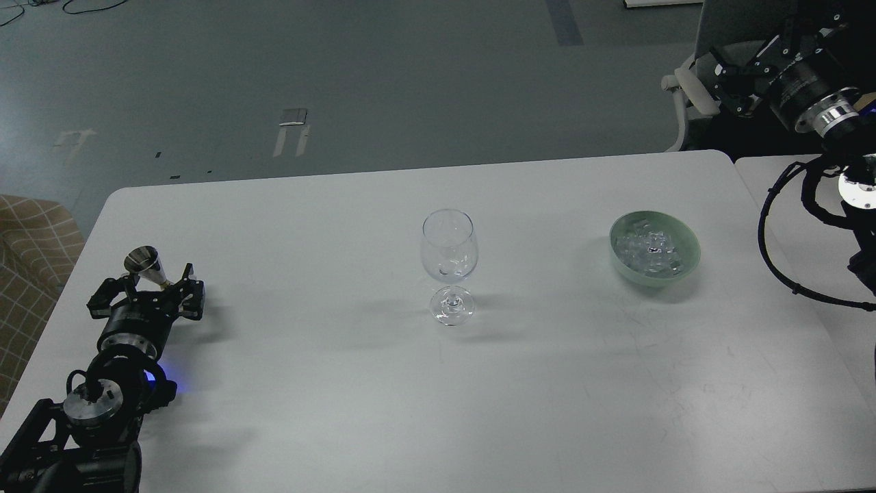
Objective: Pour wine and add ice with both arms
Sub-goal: 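Close the left gripper around the metal jigger, then lift the jigger upright off the table with the left gripper, then carry the jigger with the left gripper toward the wine glass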
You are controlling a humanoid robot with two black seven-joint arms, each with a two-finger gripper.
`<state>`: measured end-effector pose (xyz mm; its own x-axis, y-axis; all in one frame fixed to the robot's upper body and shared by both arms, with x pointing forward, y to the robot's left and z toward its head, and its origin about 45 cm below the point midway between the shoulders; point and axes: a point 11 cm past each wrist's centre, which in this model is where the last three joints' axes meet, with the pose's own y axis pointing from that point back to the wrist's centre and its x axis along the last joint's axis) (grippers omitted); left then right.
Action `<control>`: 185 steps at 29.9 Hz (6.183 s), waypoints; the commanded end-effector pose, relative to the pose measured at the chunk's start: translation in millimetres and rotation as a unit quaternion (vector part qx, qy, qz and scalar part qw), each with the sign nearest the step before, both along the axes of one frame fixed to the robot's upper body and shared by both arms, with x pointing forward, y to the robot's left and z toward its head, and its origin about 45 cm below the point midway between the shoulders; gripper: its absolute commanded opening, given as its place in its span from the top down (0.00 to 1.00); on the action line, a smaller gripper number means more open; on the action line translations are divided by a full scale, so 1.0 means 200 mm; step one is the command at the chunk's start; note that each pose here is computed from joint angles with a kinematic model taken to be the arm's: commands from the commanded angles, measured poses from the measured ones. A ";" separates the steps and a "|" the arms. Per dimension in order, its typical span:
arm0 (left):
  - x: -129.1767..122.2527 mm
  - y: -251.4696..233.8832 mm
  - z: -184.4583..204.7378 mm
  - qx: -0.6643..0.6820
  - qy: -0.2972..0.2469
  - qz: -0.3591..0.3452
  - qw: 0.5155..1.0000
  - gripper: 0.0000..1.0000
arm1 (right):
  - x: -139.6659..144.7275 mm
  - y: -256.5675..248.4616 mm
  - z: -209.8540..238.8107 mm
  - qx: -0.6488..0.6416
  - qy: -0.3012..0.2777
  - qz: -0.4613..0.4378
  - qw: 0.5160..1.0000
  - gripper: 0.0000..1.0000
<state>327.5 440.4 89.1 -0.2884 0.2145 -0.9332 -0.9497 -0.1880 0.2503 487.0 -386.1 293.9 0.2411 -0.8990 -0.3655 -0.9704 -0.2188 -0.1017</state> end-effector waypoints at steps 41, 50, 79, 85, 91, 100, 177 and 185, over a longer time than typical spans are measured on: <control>-0.02 -0.01 -0.02 0.000 -0.010 -0.002 1.000 0.50 | 0.00 0.00 0.00 0.001 -0.001 0.000 1.000 0.00; -0.01 -0.01 -0.01 0.000 -0.011 -0.002 1.000 0.56 | 0.00 0.00 0.00 0.001 -0.001 0.000 1.000 0.00; -0.02 0.00 0.00 0.001 -0.024 -0.003 1.000 0.74 | 0.00 0.00 0.00 0.001 0.000 0.001 1.000 0.00; -0.01 0.00 0.00 0.001 -0.026 -0.002 1.000 0.75 | 0.00 0.02 -0.01 0.002 0.001 0.002 1.000 0.00; -0.01 0.00 0.01 -0.003 -0.032 0.001 0.999 0.79 | 0.00 0.02 -0.01 0.002 0.001 0.002 1.000 0.00; 0.05 -0.02 0.07 -0.004 -0.046 -0.008 0.999 0.82 | 0.00 0.02 0.00 0.002 0.000 0.003 1.000 0.00; 0.04 -0.68 0.51 0.061 -0.092 -0.316 0.942 1.00 | 0.00 0.00 0.01 0.001 -0.002 0.000 1.000 0.00; 0.04 -0.75 0.55 0.075 -0.060 -0.334 0.938 1.00 | 0.00 0.00 0.00 0.000 -0.001 0.000 1.000 0.00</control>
<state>335.0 294.7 194.9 0.0736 0.4223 -0.9035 -0.8932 0.4308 0.1286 487.7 -385.7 295.4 0.2428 -0.8986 -0.3654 -0.9700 -0.2194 -0.1048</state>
